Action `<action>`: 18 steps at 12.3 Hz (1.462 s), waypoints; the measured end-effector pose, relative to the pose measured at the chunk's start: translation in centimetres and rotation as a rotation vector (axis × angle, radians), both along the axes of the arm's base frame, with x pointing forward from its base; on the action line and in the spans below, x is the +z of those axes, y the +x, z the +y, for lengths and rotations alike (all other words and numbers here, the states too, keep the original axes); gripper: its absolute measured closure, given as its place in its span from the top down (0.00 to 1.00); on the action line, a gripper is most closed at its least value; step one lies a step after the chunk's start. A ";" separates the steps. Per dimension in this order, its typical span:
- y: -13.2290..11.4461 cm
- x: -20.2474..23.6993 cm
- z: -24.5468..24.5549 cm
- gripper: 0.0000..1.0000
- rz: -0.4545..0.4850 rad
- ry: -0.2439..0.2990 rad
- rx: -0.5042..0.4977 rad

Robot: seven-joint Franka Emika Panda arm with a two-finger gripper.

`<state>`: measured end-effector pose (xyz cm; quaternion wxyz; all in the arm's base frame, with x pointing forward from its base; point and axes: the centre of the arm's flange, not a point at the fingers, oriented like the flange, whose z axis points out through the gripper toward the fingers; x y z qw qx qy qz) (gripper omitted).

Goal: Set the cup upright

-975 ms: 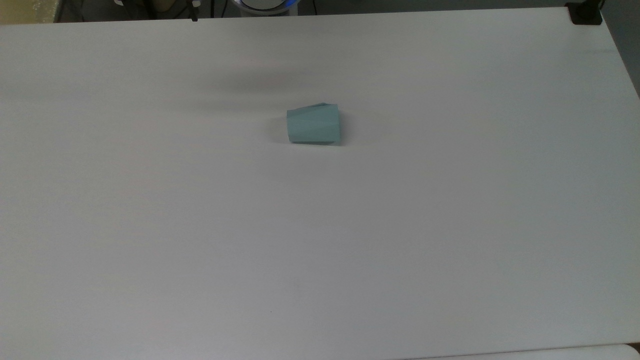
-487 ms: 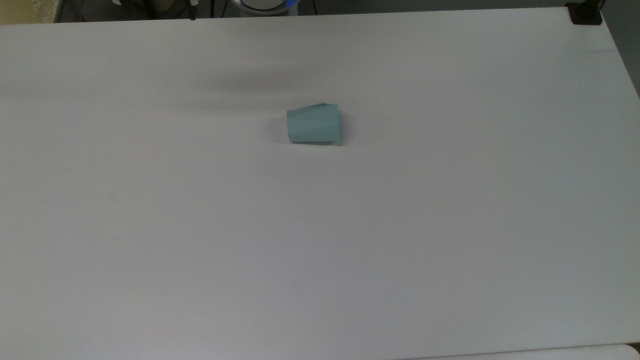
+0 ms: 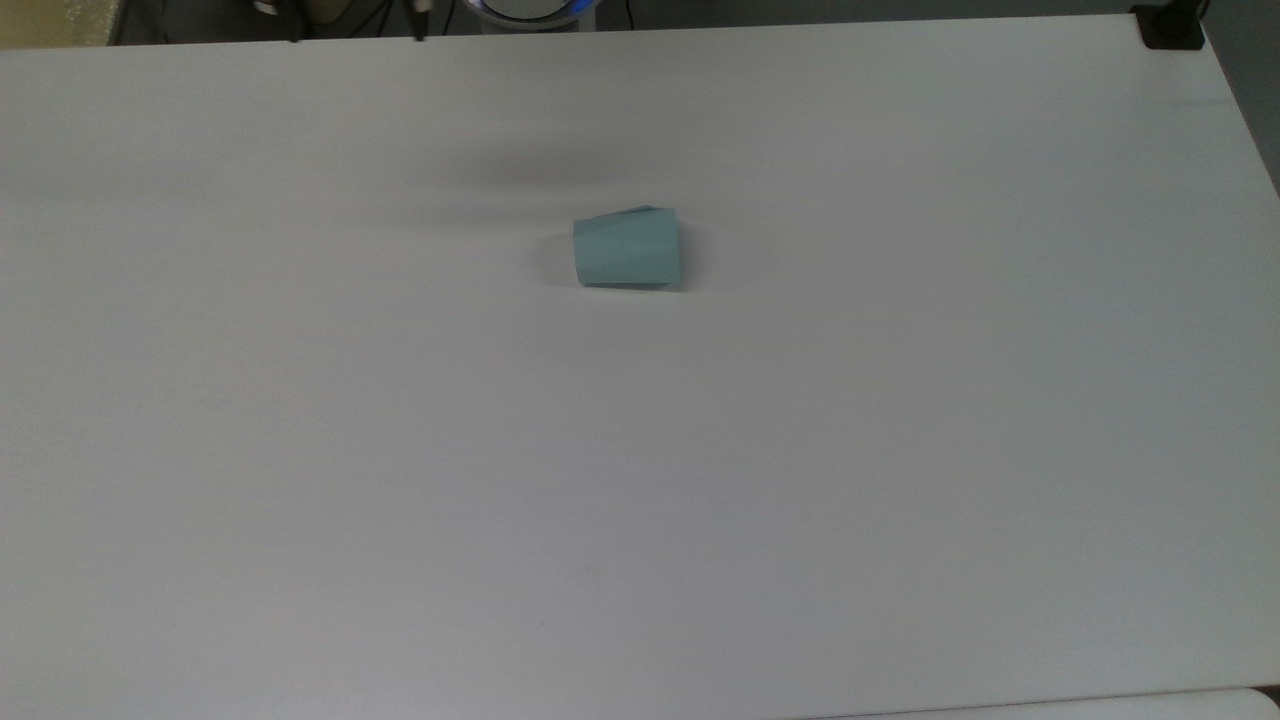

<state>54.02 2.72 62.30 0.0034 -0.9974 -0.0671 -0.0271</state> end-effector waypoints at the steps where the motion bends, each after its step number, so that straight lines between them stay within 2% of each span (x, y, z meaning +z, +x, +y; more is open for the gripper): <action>1: -0.2 -0.1 2.6 1.00 -0.001 -0.026 0.021; 2: -0.6 -0.2 6.8 1.00 -0.007 -0.068 0.051; 5: -1.7 -1.4 14.4 1.00 -0.024 -0.171 0.094; 8: -2.2 -5.0 21.0 1.00 -0.038 -0.317 0.129; 11: -2.8 -8.8 26.3 1.00 -0.099 -0.469 0.090; 13: -4.0 -11.1 29.9 1.00 -0.142 -0.537 0.061; 16: -5.6 -14.4 32.8 1.00 -0.104 -0.624 0.102; 18: -6.5 -18.3 35.0 1.00 -0.074 -0.691 0.139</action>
